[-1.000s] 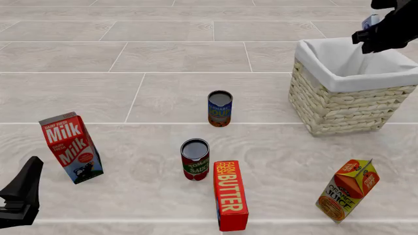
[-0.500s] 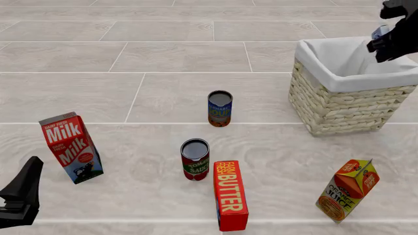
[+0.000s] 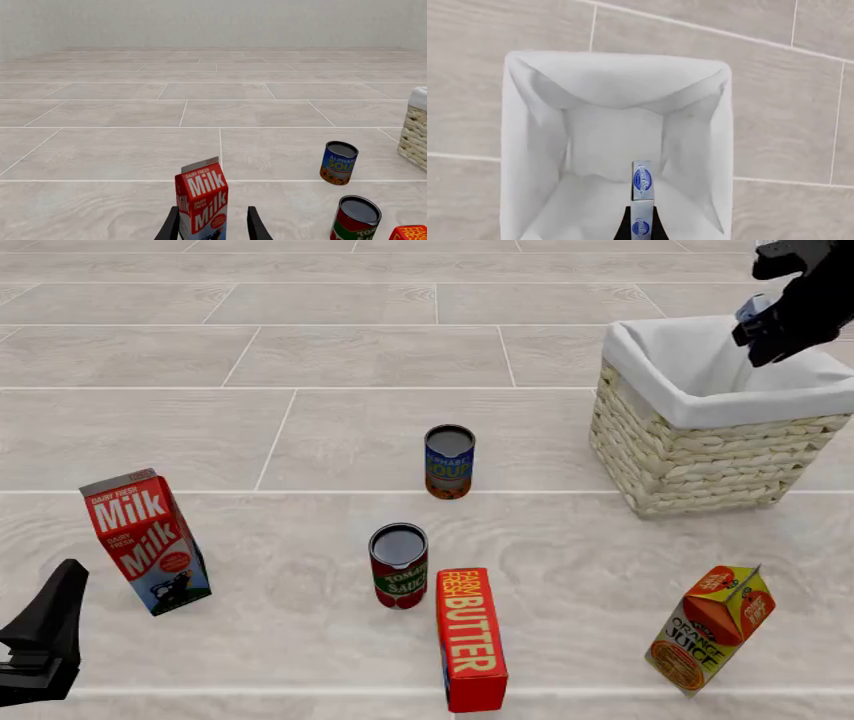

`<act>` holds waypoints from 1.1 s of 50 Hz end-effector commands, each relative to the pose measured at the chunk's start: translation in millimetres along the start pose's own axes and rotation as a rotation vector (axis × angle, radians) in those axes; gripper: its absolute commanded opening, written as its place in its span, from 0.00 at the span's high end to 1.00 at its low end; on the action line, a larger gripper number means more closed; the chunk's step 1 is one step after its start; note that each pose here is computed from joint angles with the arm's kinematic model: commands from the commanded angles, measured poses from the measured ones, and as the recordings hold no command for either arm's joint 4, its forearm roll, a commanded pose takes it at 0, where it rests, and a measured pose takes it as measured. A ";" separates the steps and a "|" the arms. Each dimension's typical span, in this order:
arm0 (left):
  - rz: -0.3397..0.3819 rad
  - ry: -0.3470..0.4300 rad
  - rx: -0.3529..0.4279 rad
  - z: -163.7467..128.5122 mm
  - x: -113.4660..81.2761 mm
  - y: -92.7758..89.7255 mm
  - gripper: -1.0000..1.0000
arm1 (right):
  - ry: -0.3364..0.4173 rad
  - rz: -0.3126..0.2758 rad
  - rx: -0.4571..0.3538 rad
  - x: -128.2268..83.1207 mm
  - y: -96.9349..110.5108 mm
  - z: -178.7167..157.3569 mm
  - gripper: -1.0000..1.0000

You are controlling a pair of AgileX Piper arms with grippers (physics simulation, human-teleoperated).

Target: Pick the cream cheese and place it in the basket.

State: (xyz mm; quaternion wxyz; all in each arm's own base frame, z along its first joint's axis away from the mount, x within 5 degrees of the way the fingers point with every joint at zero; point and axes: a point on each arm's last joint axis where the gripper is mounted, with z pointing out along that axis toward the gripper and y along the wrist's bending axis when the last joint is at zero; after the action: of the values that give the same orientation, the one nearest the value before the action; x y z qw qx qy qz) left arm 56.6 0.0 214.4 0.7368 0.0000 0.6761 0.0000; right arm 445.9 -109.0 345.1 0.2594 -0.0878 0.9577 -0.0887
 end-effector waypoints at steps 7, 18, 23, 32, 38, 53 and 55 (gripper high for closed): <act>0.000 0.000 0.000 0.0 0.0 0.0 0.00 | 0.035 -0.056 -0.023 -1.7 5.5 22.6 1.00; 0.000 0.000 0.000 0.0 0.0 0.0 0.00 | 0.053 -0.089 -0.022 3.2 -2.8 31.0 1.00; 0.000 0.000 0.000 0.0 0.0 0.0 0.00 | 0.048 -0.087 -0.020 0.7 -2.9 34.0 1.00; 0.000 0.000 0.000 0.0 0.0 0.0 0.00 | 0.044 -0.101 -0.021 -4.8 -2.6 49.8 1.00; 0.000 0.000 0.000 0.0 0.0 0.0 0.00 | 0.041 -0.095 -0.015 -5.9 -7.7 58.4 1.00; 0.000 0.000 0.000 0.0 0.0 0.0 0.00 | 0.029 -0.097 -0.012 -7.9 -5.0 49.5 0.00; 0.000 0.000 0.000 0.0 0.0 0.0 0.00 | 0.022 -0.098 -0.011 -8.9 -3.8 45.3 0.00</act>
State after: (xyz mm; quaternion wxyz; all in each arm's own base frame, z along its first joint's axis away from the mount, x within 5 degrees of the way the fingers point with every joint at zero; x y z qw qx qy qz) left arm 56.6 0.0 214.4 0.7368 0.0000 0.6761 0.0000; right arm 479.3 -118.3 304.1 0.2360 -0.1354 0.9576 -0.0948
